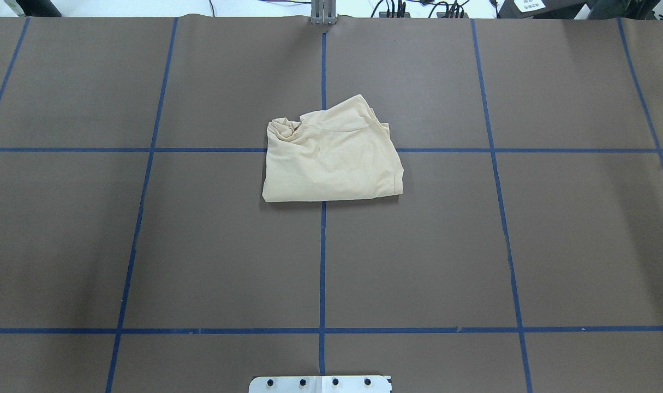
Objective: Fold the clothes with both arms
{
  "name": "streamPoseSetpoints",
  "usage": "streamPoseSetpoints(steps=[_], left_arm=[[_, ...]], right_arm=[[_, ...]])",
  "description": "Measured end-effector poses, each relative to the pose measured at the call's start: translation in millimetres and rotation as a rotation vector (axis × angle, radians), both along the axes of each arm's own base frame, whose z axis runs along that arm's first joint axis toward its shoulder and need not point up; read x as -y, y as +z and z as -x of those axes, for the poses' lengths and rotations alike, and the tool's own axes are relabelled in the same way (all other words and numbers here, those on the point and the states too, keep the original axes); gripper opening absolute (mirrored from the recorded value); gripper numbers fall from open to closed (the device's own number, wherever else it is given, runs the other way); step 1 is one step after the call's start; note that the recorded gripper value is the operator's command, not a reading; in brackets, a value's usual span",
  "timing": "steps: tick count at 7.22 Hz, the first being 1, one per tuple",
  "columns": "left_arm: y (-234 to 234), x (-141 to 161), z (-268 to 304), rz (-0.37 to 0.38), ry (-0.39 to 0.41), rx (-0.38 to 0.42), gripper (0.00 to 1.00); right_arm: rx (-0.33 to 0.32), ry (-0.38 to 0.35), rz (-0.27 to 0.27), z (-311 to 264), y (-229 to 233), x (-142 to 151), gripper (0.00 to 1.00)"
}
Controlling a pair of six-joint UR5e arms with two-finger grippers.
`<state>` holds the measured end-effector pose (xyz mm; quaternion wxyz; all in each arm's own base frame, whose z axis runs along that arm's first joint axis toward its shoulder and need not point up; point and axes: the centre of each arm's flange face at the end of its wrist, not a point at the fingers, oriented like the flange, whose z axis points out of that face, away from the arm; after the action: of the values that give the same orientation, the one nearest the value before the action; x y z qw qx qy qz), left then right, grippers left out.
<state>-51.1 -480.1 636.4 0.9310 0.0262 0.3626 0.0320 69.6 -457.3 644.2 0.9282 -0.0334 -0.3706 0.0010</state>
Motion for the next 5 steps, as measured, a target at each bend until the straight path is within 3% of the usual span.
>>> streamPoseSetpoints(steps=[5], left_arm=[[-0.8,0.4,-0.2,-0.001,-0.001,0.0,1.0]], right_arm=[[0.001,0.0,0.006,0.0,2.9,0.7,1.0]])
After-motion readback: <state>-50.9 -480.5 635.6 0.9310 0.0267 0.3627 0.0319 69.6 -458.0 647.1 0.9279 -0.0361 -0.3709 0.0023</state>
